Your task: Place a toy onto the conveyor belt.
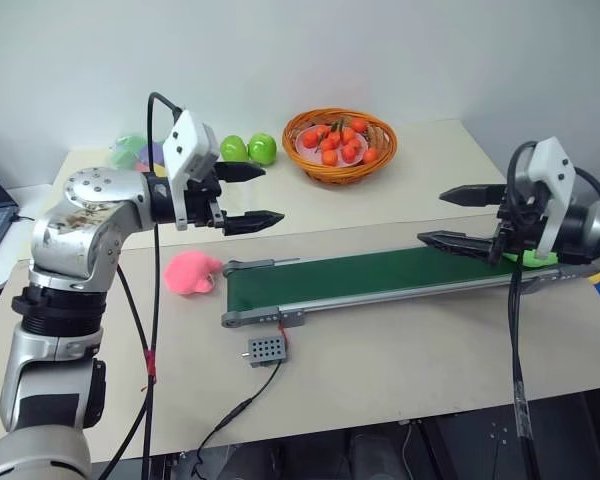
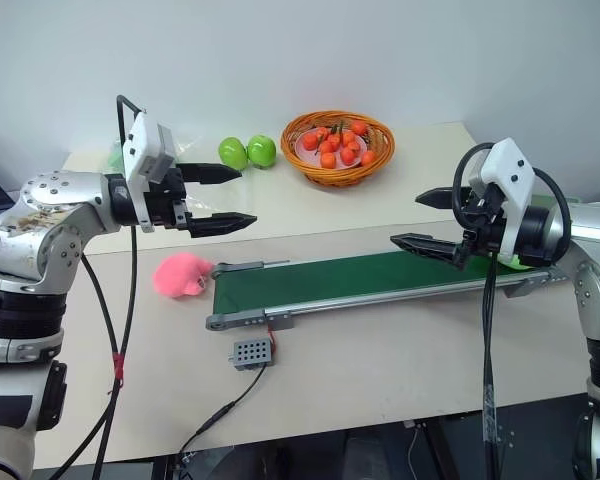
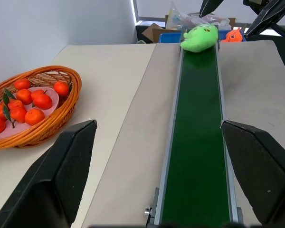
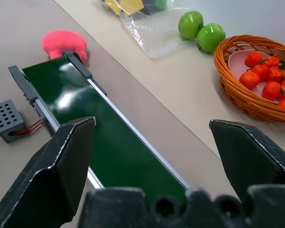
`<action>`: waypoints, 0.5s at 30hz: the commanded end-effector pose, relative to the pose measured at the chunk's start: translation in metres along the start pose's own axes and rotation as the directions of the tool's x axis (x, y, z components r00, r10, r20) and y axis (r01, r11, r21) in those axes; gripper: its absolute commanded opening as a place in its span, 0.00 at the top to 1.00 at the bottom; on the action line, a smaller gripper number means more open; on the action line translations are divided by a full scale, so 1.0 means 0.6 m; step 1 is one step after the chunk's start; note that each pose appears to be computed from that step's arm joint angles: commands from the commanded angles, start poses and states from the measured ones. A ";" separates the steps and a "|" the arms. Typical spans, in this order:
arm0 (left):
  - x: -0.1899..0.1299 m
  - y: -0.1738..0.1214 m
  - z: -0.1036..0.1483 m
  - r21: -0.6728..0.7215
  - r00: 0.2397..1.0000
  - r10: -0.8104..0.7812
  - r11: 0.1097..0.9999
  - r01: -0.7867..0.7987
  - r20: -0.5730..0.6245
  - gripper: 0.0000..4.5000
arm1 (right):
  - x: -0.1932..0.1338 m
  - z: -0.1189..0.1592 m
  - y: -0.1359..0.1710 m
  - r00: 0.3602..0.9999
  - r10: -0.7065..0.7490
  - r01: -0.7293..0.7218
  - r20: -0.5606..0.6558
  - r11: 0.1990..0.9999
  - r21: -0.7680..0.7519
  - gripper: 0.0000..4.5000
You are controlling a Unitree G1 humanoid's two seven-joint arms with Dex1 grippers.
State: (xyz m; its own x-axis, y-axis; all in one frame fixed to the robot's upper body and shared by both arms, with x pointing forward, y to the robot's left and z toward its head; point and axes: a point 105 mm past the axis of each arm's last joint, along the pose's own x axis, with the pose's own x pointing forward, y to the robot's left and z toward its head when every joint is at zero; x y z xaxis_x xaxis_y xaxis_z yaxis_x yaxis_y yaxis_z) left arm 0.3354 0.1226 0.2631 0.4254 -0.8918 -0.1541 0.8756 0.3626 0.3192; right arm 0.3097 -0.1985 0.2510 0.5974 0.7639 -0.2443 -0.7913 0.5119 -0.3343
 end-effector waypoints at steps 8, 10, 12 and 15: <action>-0.005 0.007 0.033 0.071 0.999 0.011 0.997 -0.014 0.042 0.01 | -0.009 0.027 -0.004 0.999 -0.020 0.022 0.047 0.998 -0.058 0.00; -0.004 0.010 0.033 0.082 0.999 0.023 0.996 -0.026 0.037 0.01 | -0.009 0.027 -0.004 0.999 -0.019 0.022 0.047 0.998 -0.058 0.00; -0.002 0.013 0.034 0.095 0.999 0.033 0.995 -0.036 0.034 0.01 | -0.008 0.027 -0.003 0.999 -0.018 0.021 0.047 0.998 -0.058 0.00; 0.000 0.013 0.035 0.099 0.999 0.028 0.995 -0.031 0.035 0.01 | -0.007 0.026 -0.002 0.999 -0.016 0.018 0.048 0.998 -0.057 0.00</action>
State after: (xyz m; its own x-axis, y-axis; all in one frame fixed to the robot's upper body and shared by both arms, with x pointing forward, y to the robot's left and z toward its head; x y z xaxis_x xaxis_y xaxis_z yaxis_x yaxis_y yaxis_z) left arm 0.3402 0.1233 0.2682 0.4462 -0.8833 -0.1442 0.8557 0.3739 0.3577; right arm 0.3099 -0.1981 0.2508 0.5972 0.7648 -0.2419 -0.7913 0.5126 -0.3332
